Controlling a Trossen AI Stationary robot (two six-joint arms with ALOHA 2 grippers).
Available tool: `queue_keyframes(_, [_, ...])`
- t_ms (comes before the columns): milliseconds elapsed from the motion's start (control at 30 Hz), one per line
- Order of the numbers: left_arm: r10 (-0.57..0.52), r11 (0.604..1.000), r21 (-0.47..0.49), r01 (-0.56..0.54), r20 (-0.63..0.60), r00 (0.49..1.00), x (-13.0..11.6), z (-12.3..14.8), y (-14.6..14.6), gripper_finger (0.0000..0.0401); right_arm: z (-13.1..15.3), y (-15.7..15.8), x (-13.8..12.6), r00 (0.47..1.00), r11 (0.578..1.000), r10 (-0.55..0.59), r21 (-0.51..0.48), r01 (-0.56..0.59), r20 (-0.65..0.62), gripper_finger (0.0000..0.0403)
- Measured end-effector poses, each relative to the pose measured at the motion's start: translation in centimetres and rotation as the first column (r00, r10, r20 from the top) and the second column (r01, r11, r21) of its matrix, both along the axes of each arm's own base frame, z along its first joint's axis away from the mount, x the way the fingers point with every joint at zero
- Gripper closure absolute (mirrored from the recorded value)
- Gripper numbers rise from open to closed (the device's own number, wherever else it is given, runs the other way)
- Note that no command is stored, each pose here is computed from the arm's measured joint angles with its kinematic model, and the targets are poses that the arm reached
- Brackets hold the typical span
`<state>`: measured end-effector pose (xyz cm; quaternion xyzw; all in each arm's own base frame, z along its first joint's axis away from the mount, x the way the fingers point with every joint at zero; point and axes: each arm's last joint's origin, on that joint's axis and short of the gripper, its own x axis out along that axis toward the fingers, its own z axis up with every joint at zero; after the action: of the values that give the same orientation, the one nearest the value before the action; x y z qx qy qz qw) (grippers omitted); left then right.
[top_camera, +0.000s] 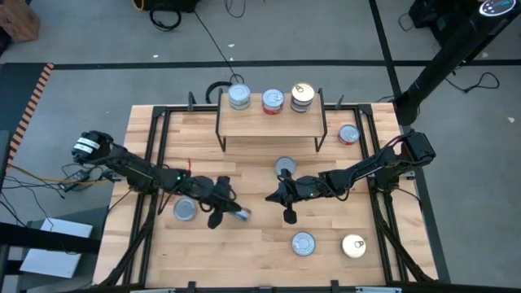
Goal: Stack canned seafood by type on shelf
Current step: Put the blue and pink tuna can on the shelf aligned with the blue and pink tuna cans
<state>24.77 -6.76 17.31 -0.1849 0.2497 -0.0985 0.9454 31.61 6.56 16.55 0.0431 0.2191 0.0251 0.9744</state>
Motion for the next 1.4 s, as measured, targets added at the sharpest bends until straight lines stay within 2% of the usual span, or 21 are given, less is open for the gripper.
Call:
queue_keyframes(167, [-0.003,1.000,0.004,0.002,0.012,1.000,-0.2,-0.2,0.0,0.0401,0.0,0.0,0.0,1.000,1.000,-0.002,-0.001,0.002,0.000,0.0398])
queue_keyframes(433, [-0.028,0.996,0.082,0.025,0.034,0.999,-0.2,-0.2,0.1,0.0394,0.0,0.0,0.0,1.000,1.000,-0.002,-0.001,0.002,0.000,0.0398])
queue_keyframes(1100, [-0.049,0.991,0.127,0.042,0.058,0.997,-0.1,-0.1,0.1,0.0387,0.0,0.0,0.0,1.000,1.000,-0.001,-0.002,0.001,0.000,0.0398])
queue_keyframes(1400, [-0.075,0.985,0.166,0.052,0.132,0.988,-0.8,1.6,0.3,0.0386,0.0,0.0,0.0,1.000,1.000,-0.001,-0.003,0.001,-0.003,0.0393])
